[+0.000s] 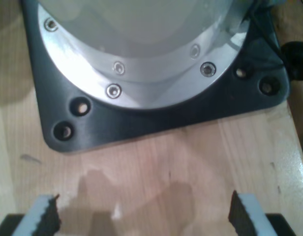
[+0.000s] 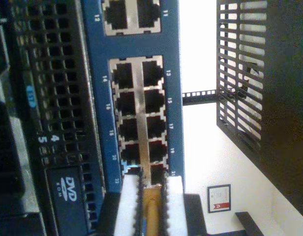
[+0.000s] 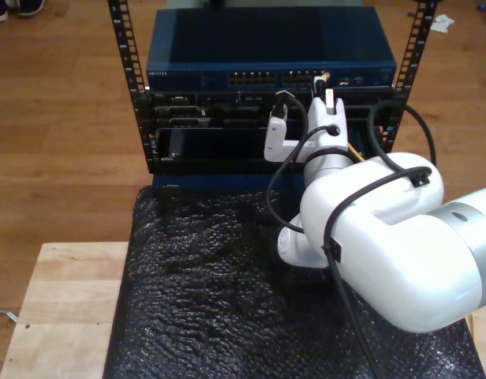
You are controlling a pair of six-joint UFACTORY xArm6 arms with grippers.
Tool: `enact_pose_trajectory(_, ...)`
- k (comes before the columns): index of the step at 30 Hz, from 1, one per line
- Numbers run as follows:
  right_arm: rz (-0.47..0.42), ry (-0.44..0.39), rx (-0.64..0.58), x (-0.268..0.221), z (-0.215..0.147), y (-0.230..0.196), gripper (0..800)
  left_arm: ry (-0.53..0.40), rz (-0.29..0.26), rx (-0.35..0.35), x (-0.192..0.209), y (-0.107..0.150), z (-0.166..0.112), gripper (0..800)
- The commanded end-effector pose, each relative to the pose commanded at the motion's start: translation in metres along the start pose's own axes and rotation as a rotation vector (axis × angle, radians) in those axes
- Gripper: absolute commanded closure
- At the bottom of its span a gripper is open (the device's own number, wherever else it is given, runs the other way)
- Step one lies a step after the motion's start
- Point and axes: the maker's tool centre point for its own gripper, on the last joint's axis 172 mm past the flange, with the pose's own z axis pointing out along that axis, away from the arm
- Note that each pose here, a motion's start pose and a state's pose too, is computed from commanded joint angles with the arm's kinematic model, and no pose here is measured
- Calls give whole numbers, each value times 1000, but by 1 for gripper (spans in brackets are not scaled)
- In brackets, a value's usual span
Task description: Grab the cable and plug it in
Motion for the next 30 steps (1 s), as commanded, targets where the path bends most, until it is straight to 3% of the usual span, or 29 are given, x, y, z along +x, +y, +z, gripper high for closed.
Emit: enact_pose_trajectory(30,2,-13,-10,-10,2,6,800,0,0,0,0,0,0,0)
